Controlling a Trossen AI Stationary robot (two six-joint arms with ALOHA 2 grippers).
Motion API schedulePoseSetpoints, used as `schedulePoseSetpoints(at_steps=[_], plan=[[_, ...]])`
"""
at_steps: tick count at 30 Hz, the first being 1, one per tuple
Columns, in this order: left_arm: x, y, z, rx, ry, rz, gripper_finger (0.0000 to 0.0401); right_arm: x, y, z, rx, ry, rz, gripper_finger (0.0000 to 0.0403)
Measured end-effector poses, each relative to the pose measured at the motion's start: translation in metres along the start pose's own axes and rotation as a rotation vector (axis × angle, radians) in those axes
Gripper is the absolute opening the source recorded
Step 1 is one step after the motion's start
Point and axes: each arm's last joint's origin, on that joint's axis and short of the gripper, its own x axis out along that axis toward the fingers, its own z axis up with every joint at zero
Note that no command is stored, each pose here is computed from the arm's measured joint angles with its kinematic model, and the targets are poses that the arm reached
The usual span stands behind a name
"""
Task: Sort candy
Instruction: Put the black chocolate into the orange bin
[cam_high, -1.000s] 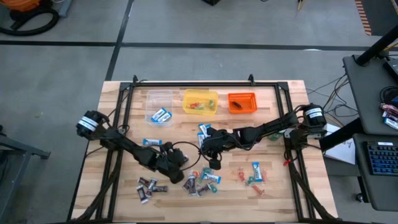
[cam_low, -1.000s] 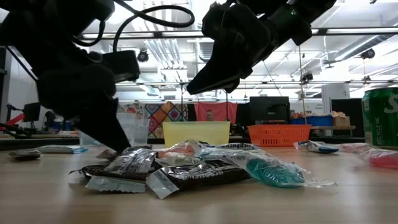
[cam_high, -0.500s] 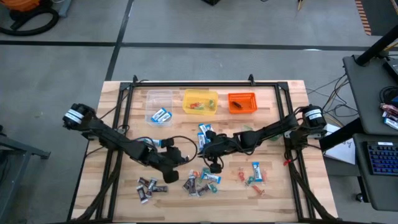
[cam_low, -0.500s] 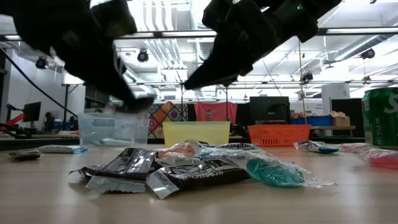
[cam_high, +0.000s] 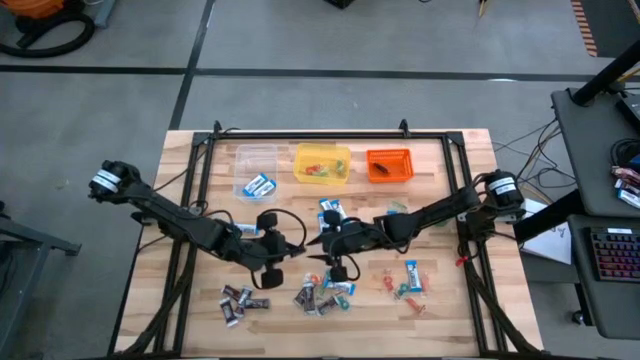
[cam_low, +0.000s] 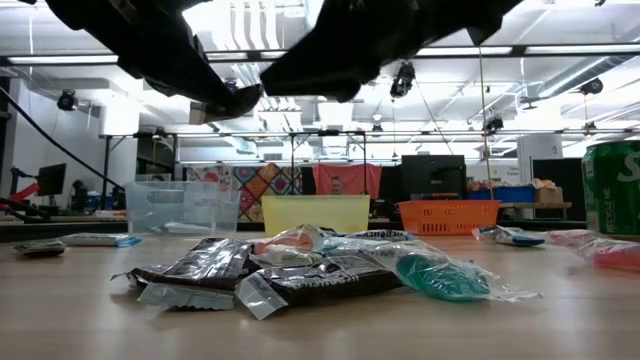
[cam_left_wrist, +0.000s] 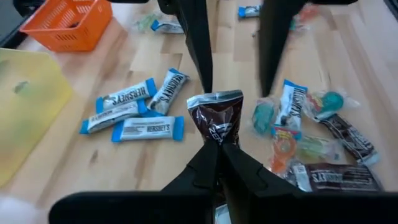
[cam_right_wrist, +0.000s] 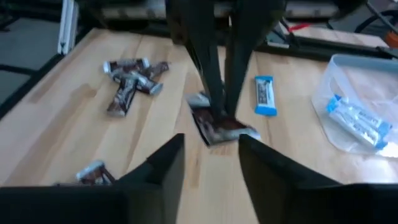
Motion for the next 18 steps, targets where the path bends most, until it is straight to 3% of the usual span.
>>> schedulePoseSetpoints(at_steps=[9, 18], plan=[[0.0004, -0.0012, 0.0070, -0.031, -0.075, 0.017, 0.0000, 0.0003, -0.0039, 0.0083, 0.059, -0.021, -0.090, 0.0244], [0.0019, -0.0024, 0.0093, -0.046, -0.099, 0.015, 0.0000, 0.0000, -0.0079, 0.0067, 0.101, -0.012, -0.193, 0.0243]])
